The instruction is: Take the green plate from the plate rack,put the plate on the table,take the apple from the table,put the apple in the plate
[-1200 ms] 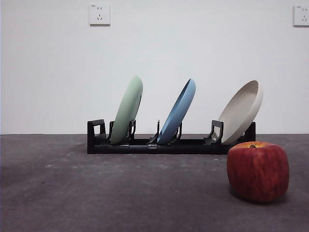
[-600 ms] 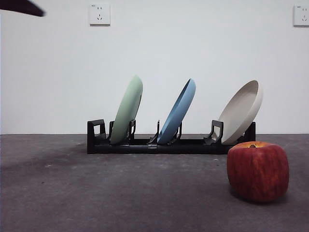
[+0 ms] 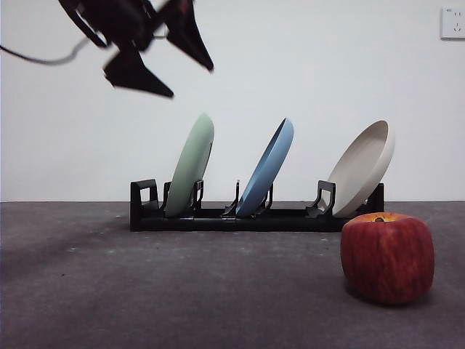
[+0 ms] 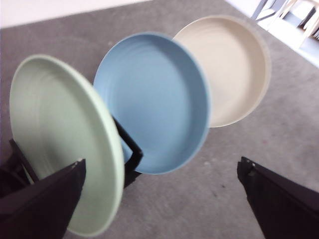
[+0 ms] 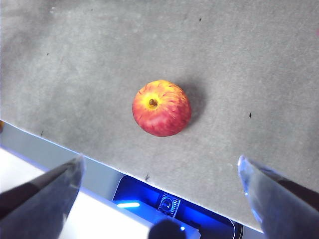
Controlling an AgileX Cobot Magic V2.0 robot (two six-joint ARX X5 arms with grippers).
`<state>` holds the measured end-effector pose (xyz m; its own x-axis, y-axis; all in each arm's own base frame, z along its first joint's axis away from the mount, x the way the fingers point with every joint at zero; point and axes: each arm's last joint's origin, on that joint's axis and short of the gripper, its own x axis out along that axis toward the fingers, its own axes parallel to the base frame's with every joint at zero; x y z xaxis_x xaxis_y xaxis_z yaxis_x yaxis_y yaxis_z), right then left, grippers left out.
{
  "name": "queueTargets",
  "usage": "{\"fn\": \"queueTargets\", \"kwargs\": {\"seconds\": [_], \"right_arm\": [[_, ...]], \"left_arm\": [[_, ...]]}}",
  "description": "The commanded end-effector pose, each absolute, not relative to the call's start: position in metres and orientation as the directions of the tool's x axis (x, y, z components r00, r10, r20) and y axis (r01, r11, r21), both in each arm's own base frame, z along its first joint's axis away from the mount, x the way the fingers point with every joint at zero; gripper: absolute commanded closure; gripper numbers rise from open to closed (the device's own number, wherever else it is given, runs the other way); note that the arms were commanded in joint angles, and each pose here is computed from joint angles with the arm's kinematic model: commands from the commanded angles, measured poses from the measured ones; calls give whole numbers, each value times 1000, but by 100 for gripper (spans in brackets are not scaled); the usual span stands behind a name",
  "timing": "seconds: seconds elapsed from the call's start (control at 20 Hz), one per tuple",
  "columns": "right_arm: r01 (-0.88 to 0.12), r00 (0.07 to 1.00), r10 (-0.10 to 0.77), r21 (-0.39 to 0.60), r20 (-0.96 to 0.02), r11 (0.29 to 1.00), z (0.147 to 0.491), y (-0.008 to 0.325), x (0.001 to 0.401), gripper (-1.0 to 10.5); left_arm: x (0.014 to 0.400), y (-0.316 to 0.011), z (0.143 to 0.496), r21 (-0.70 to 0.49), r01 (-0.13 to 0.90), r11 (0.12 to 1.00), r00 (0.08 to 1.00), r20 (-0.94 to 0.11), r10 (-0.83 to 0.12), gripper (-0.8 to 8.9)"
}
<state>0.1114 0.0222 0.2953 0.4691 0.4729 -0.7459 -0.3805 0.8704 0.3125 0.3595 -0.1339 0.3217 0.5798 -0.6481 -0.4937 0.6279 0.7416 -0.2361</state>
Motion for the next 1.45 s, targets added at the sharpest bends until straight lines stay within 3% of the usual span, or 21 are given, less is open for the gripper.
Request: {"fn": "queueTargets", "kwargs": {"seconds": [0.05,0.5,0.65,0.7,0.95,1.05,1.45], "right_arm": [[-381,470,476,316,-743,869,296,23,111,289],[-381,471,476,315,-743,869,296,23,111,290],[-381,471,476,315,-743,869,296,23,112,290],[-381,471,476,315,-743,869,296,23,112,290],[-382,471,476,315,-743,869,296,23,112,290],[-382,471,476,315,-743,869,296,23,112,290],[-382,471,476,315,-743,869,296,23,112,290]], "left_arm": [[382,-143,303,-234,611,757,578,-521,-628,252],[411,-159,259,-247,585,773,573,-549,-609,264],[411,-160,259,-247,589,769,571,-547,-613,562],[411,-160,259,-248,589,770,569,-549,-612,619],[410,-160,259,-252,589,768,564,-552,-614,707],[410,-160,259,-253,590,767,563,-551,-616,812],[409,-160,262,-287,615,734,533,-534,-656,822]]}}
